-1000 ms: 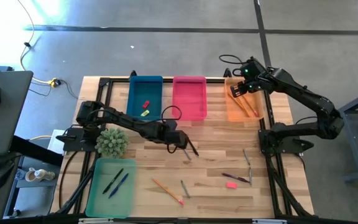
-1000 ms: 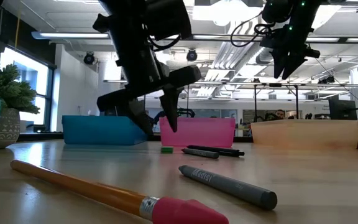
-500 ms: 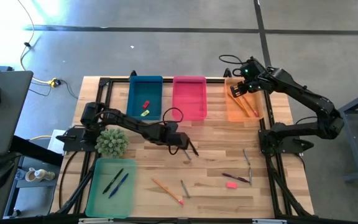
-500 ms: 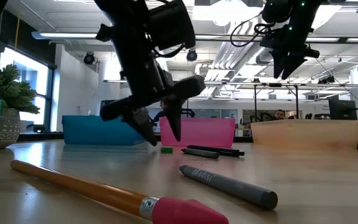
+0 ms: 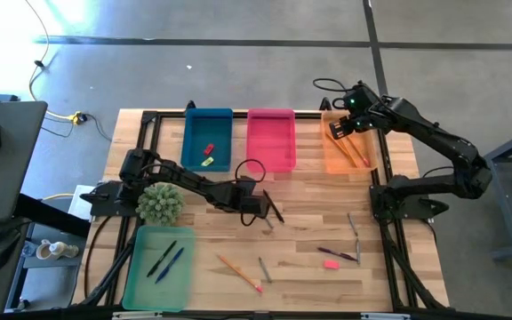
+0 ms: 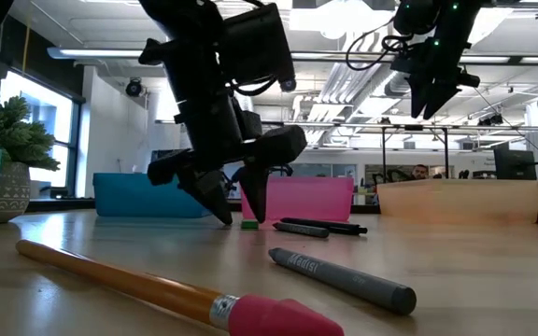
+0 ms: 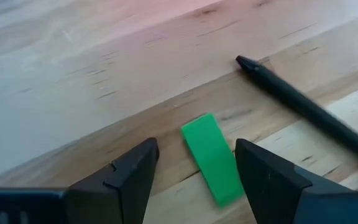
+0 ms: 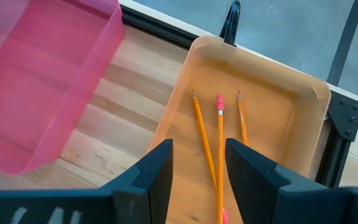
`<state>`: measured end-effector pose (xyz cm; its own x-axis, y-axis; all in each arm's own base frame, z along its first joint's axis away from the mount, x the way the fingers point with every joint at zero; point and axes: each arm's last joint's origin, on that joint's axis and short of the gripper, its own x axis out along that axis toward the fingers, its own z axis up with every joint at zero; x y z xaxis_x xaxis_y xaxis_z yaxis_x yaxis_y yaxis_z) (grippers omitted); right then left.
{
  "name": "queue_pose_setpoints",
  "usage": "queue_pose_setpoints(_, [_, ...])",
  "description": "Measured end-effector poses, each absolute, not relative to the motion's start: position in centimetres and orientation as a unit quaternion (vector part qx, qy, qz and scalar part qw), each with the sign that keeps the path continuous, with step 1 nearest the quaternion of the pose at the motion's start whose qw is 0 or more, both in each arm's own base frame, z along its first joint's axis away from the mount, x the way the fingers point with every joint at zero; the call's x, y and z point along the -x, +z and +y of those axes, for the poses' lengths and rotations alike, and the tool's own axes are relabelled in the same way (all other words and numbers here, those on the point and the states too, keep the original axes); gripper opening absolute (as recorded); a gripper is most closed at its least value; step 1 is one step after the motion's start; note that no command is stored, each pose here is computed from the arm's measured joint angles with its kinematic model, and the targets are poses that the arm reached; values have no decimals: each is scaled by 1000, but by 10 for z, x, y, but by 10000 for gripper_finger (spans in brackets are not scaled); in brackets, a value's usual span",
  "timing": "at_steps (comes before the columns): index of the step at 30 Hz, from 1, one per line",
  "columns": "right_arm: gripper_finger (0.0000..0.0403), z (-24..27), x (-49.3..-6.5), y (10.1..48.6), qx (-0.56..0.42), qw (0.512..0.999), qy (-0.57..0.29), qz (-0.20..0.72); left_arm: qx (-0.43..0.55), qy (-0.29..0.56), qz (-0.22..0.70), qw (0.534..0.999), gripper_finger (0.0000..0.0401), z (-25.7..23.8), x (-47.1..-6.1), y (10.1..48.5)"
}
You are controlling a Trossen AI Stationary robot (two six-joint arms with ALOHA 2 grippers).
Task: Sort crayons/erasers/pens/pencils in bins
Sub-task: Put the green eraser into the transparent blue bin
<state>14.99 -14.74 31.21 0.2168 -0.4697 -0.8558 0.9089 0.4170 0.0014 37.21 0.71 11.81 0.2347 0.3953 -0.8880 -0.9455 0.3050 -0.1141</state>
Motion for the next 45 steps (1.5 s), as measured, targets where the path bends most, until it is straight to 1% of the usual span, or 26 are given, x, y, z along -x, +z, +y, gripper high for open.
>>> queue_pose_setpoints(9, [138,-147,-150,312,-266,733,-470,413,307,454,434,715,160,7,-370,117])
queue_pose_setpoints(15, [138,-147,-150,312,-266,733,-470,413,317,424,467,709,134,5,-368,116])
queue_pose_setpoints(27, [138,-147,-150,312,-266,733,-470,413,360,416,471,689,131,3,-368,118])
queue_pose_setpoints(38, [138,-147,-150,312,-262,734,-469,415,352,397,483,696,130,2,-366,123])
queue_pose_setpoints(45, [138,-147,-150,312,-255,736,-466,420,350,369,497,703,130,-1,-361,137])
